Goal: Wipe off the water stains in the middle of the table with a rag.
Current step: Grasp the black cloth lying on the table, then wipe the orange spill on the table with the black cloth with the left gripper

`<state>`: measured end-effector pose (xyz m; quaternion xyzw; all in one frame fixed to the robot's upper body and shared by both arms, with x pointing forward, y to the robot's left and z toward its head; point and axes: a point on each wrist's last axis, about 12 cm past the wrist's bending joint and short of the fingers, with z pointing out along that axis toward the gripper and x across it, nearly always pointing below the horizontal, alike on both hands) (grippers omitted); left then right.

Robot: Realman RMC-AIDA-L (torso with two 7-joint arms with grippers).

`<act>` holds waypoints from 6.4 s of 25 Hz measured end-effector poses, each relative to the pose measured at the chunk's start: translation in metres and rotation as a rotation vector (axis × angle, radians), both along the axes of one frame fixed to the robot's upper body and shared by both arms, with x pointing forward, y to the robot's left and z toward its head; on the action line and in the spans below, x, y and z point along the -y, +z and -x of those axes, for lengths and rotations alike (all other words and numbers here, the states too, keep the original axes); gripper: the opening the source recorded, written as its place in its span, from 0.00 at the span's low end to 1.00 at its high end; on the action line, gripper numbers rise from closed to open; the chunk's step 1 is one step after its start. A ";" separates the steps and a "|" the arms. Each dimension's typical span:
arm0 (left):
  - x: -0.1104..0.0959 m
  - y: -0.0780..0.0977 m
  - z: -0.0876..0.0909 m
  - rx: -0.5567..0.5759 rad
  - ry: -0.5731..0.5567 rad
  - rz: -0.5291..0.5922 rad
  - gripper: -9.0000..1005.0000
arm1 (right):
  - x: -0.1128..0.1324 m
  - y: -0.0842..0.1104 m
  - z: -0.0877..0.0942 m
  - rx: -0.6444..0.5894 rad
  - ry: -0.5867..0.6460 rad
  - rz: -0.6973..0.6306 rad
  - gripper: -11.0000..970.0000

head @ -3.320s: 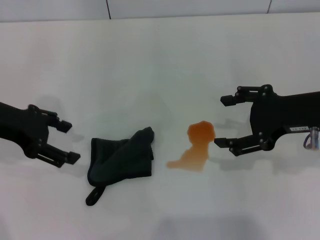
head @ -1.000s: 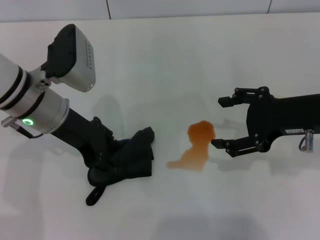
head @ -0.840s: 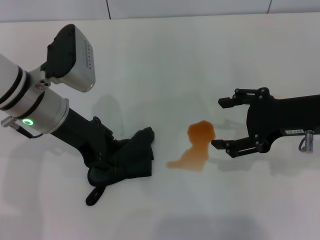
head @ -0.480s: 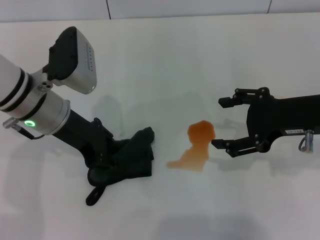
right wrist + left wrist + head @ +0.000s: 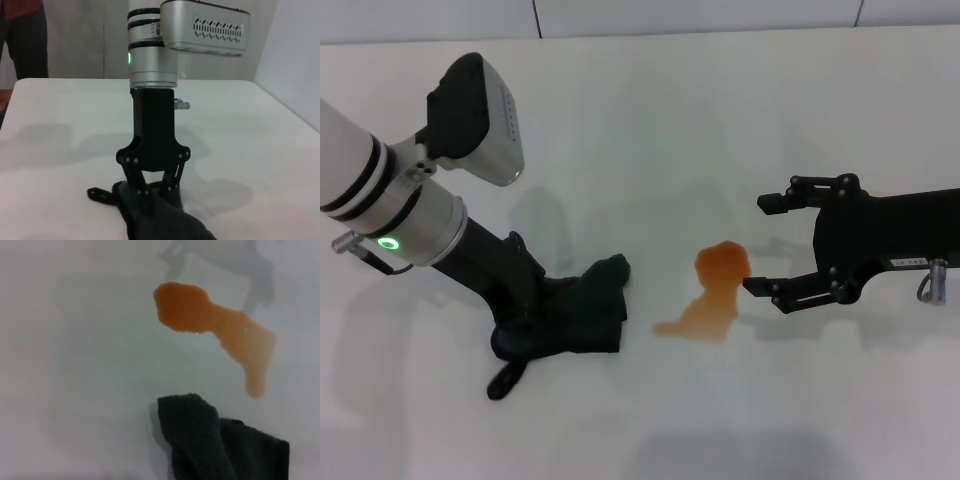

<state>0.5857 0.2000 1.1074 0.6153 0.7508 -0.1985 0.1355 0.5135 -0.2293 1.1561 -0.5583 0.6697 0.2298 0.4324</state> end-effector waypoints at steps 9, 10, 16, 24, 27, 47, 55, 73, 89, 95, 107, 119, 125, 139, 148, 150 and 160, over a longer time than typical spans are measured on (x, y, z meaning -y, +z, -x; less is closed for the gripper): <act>0.004 0.002 -0.002 0.014 -0.007 0.009 0.19 | 0.000 0.000 0.000 0.000 -0.001 -0.001 0.90; 0.004 0.003 -0.002 0.015 -0.006 0.012 0.18 | 0.000 0.000 0.000 0.000 -0.001 -0.001 0.90; 0.008 0.006 -0.005 0.038 0.000 0.045 0.12 | 0.000 0.000 0.000 0.000 -0.002 -0.005 0.90; 0.021 0.018 -0.022 0.138 0.042 0.121 0.08 | 0.001 0.001 -0.001 0.007 -0.008 -0.010 0.90; 0.029 0.022 -0.027 0.163 0.048 0.148 0.08 | 0.002 0.002 -0.001 0.011 -0.012 -0.010 0.90; 0.075 -0.005 0.001 0.085 -0.043 0.238 0.09 | 0.006 -0.003 0.003 0.004 -0.024 -0.007 0.90; 0.078 -0.016 0.013 0.050 -0.081 0.213 0.09 | 0.005 -0.003 0.003 0.005 -0.022 -0.006 0.90; 0.075 -0.017 0.011 0.079 -0.080 0.202 0.09 | 0.005 -0.003 0.003 0.003 -0.019 -0.007 0.90; 0.083 -0.010 -0.019 0.263 -0.045 0.147 0.09 | 0.006 -0.006 0.004 -0.011 -0.025 -0.020 0.90; 0.086 -0.008 -0.026 0.326 -0.047 0.145 0.09 | 0.006 -0.006 0.005 -0.012 -0.028 -0.020 0.90; 0.095 -0.014 -0.019 0.335 -0.062 0.168 0.09 | 0.007 -0.006 0.004 -0.015 -0.033 -0.022 0.90; 0.098 -0.015 -0.006 0.254 -0.133 0.260 0.09 | 0.008 -0.008 0.007 -0.024 -0.039 -0.024 0.90; 0.094 -0.022 0.002 0.212 -0.130 0.262 0.09 | 0.008 -0.007 0.007 -0.023 -0.037 -0.024 0.90; 0.083 -0.034 0.014 0.159 -0.128 0.250 0.08 | 0.007 -0.006 0.006 -0.017 -0.041 -0.033 0.90; 0.079 -0.034 0.015 0.137 -0.132 0.237 0.09 | 0.007 -0.006 0.006 -0.015 -0.044 -0.035 0.90; 0.077 -0.034 0.014 0.141 -0.127 0.233 0.09 | 0.007 -0.006 0.006 -0.015 -0.043 -0.035 0.90; 0.075 -0.025 0.005 0.176 -0.128 0.222 0.09 | 0.007 -0.005 0.006 -0.014 -0.043 -0.034 0.90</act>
